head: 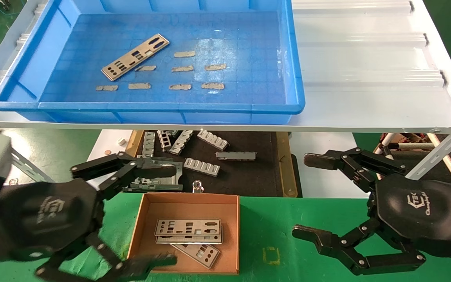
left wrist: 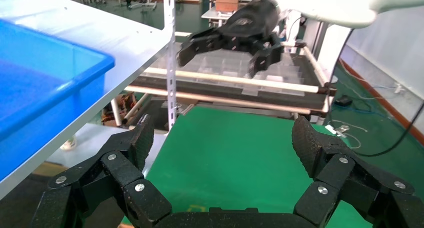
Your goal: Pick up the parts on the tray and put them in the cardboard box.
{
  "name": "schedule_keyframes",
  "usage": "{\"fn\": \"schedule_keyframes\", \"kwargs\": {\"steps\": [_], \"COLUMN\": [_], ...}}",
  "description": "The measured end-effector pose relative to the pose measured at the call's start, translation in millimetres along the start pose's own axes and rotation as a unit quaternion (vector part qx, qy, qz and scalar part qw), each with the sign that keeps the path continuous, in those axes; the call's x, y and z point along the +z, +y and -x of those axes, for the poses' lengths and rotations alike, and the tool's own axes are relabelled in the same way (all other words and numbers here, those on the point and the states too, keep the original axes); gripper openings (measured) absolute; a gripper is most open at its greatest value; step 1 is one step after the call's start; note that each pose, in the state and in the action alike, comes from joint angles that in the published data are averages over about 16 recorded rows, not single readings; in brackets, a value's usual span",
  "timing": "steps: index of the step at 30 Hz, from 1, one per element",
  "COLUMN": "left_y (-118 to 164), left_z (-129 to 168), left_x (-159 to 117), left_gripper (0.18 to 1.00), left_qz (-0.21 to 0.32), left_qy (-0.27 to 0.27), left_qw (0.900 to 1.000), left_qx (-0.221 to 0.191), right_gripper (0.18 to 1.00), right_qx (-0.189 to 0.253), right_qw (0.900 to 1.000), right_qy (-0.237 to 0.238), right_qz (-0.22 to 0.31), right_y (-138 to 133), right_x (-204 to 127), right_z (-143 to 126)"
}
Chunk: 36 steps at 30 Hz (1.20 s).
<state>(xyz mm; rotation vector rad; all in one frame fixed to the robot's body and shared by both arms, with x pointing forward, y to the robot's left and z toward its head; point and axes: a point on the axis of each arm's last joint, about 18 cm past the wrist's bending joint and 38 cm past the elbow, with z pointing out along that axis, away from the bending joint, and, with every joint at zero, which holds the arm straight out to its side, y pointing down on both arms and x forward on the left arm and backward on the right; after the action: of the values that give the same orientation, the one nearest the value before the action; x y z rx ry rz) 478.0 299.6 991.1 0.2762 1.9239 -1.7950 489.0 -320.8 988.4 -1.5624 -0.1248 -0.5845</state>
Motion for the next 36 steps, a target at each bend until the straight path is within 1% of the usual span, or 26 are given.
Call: {"fn": "schedule_keyframes", "kwargs": {"steps": [9,36], "left_y": [-6.3,-2.0], "left_z": [-5.6,-1.8], "left_x": [-2.6,-1.0], "left_gripper": [1.001,1.001], "left_qz": [-0.004,-0.001], "left_qy": [0.005,0.001], "left_qw": [1.0000,1.0000], "left_qx": [0.001,-0.001], "right_gripper": [1.000,1.001], "right_qx": [0.000,0.000], "right_qw": [1.000,1.000], "right_qy": [0.000,0.000], "right_qz": [0.000,0.000], "right_y": [0.0,0.0], "right_x": [-0.1,-0.1], "right_z": [0.0,0.0]}}
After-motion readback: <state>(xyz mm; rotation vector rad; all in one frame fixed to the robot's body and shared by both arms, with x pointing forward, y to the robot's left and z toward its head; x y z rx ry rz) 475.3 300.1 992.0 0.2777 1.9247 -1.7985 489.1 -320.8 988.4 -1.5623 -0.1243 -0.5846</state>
